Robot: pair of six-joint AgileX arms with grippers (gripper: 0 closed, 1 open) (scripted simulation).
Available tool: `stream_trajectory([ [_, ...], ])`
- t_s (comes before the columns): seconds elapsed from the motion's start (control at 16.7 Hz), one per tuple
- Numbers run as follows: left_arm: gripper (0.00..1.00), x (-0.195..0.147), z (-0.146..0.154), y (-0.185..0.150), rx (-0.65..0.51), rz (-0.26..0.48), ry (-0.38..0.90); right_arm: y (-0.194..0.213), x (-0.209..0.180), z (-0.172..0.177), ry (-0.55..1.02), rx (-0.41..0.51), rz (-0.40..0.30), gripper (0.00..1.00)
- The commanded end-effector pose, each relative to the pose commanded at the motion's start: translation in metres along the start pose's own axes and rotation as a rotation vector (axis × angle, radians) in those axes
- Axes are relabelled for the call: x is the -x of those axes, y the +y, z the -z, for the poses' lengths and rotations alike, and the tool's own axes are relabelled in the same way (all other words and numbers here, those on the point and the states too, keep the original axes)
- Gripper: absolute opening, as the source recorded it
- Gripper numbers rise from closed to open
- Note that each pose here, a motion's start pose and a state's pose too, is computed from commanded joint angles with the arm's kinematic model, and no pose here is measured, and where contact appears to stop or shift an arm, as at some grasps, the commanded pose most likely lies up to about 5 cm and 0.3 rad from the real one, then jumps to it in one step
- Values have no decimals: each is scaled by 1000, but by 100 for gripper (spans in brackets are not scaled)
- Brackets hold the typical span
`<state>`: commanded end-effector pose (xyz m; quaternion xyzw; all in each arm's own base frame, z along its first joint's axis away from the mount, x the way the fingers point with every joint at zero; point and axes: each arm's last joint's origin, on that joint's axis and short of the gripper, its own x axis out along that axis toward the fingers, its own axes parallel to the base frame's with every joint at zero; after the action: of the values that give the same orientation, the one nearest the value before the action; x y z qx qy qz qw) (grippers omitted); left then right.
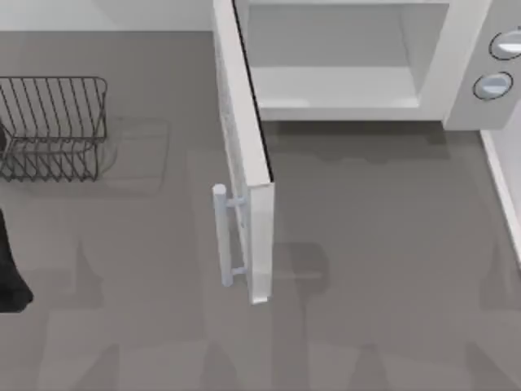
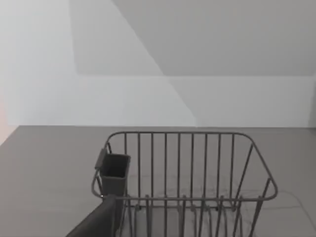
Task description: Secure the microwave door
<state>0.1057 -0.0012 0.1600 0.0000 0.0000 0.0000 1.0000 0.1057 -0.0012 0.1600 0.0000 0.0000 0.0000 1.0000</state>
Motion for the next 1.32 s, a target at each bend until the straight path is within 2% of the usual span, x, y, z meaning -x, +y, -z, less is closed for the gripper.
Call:
stream_trajectory([
  [0.18, 100, 0, -1, 0, -4, 6, 10, 0, 0, 0, 0, 0, 0, 100],
  [0.3, 100, -1, -5, -2, -26, 32, 62, 0, 0, 0, 0, 0, 0, 100],
  [0.48, 100, -6, -18, -6, -87, 101, 208, 0, 0, 0, 0, 0, 0, 100],
  [0.66, 100, -17, -38, -13, -172, 203, 410, 0, 0, 0, 0, 0, 0, 100],
  [0.84, 100, -36, -60, -22, -270, 345, 647, 0, 0, 0, 0, 0, 0, 100],
  [1.08, 100, -76, -88, -41, -400, 587, 962, 0, 0, 0, 0, 0, 0, 100],
  [1.32, 100, -125, -116, -69, -502, 845, 1168, 0, 0, 0, 0, 0, 0, 100],
])
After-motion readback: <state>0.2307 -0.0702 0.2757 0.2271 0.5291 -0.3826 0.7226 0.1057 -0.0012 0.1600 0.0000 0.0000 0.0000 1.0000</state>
